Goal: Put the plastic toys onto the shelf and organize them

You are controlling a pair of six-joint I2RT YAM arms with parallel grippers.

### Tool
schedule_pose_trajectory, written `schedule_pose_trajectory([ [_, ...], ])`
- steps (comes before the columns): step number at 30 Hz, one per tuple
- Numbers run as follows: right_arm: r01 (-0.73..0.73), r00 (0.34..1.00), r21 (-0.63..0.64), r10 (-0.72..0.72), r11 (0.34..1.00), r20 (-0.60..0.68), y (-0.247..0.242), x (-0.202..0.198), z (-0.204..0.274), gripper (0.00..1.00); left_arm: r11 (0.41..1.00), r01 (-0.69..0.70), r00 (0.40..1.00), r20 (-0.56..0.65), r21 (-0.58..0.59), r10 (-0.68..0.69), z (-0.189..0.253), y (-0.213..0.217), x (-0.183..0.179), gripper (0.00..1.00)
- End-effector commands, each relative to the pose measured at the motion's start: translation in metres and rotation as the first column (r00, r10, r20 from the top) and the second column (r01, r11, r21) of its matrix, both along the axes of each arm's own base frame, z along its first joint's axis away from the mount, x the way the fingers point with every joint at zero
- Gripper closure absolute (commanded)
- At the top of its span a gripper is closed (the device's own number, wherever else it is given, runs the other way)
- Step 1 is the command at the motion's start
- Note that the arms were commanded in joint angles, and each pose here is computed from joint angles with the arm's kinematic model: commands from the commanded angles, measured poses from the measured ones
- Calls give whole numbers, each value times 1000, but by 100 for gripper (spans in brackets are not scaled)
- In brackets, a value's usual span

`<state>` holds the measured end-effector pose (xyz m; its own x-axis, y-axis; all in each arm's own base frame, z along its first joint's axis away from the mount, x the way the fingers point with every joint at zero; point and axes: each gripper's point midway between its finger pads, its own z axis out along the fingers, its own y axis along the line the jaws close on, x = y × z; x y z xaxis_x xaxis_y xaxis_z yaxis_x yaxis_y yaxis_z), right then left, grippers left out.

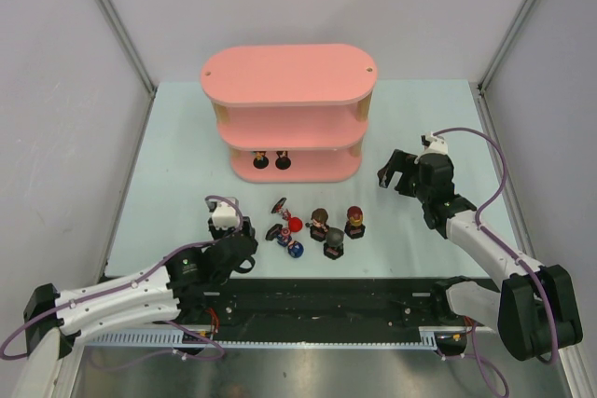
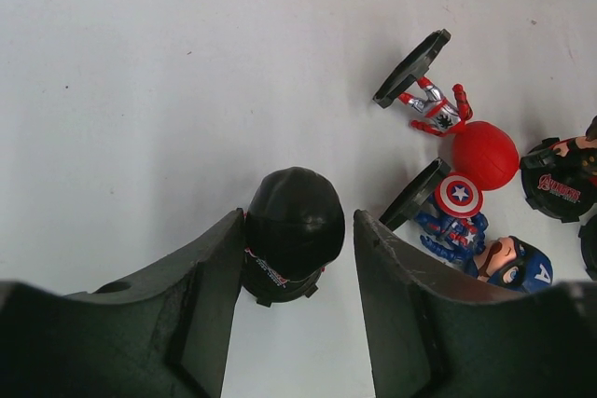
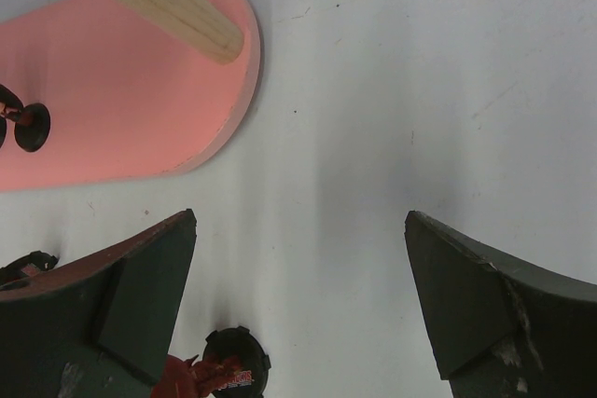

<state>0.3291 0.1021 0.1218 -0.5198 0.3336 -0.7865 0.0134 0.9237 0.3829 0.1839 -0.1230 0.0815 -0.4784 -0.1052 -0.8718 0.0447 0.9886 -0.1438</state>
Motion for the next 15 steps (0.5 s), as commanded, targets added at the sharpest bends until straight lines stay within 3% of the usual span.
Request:
schedule_pose_trajectory([
  [1,11,1000,9,-11,1000,20,0,6,8,0,999,4,999,35,-41,-2,18,-9,5,45],
  [15,17,1000,5,-17,1000,15,-2,6,7,0,999,12,1000,29,-36,-11,17,-12,5,53],
])
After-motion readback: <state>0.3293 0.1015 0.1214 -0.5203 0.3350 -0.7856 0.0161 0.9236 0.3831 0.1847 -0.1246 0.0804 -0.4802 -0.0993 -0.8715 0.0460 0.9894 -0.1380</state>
